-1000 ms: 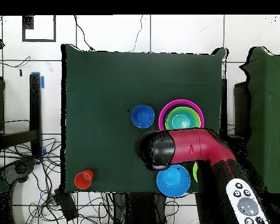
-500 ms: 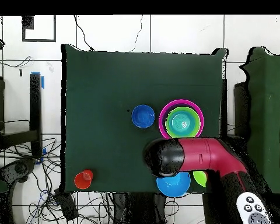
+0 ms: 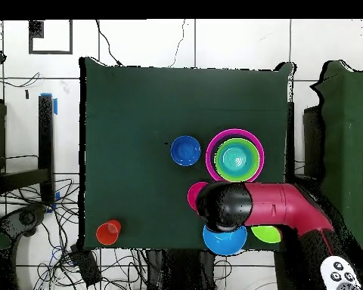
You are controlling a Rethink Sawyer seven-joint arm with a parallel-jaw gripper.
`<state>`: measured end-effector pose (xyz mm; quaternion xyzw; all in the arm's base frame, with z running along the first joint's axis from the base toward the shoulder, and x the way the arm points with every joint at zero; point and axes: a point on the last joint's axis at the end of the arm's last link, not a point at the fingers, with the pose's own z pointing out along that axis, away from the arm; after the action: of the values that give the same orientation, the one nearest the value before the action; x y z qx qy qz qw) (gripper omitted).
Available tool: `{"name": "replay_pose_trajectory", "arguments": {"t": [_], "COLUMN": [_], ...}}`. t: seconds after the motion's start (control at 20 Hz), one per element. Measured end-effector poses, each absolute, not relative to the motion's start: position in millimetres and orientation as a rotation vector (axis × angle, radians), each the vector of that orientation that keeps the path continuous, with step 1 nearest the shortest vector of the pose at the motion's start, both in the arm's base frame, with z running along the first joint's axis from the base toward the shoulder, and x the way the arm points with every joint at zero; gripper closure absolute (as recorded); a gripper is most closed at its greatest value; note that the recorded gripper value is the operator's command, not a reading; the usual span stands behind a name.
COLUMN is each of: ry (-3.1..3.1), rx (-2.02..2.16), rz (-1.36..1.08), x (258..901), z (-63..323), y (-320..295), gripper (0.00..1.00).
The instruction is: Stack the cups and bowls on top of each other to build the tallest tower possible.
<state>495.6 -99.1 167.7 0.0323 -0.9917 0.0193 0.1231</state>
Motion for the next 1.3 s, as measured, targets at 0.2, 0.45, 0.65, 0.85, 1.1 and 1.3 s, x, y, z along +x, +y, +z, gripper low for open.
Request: {"name": "replay_pose_trajectory", "arguments": {"t": [0.2, 0.45, 0.65, 0.85, 1.1, 1.3], "ry": [-2.888, -2.877, -2.854, -2.837, -2.818, -2.81], "rx": [0.072, 0.055, 0.04, 0.038, 0.043, 0.05], "rz": [0.048, 0.03, -0.002, -0.015, -0.021, -0.018], "x": [493, 489, 484, 478, 470, 466], "z": [165, 160, 149, 141, 131, 128], "y": [-106, -111, -113, -117, -122, -125], "gripper": [0.0, 0.0, 0.0, 0.0, 0.0, 0.0]}}
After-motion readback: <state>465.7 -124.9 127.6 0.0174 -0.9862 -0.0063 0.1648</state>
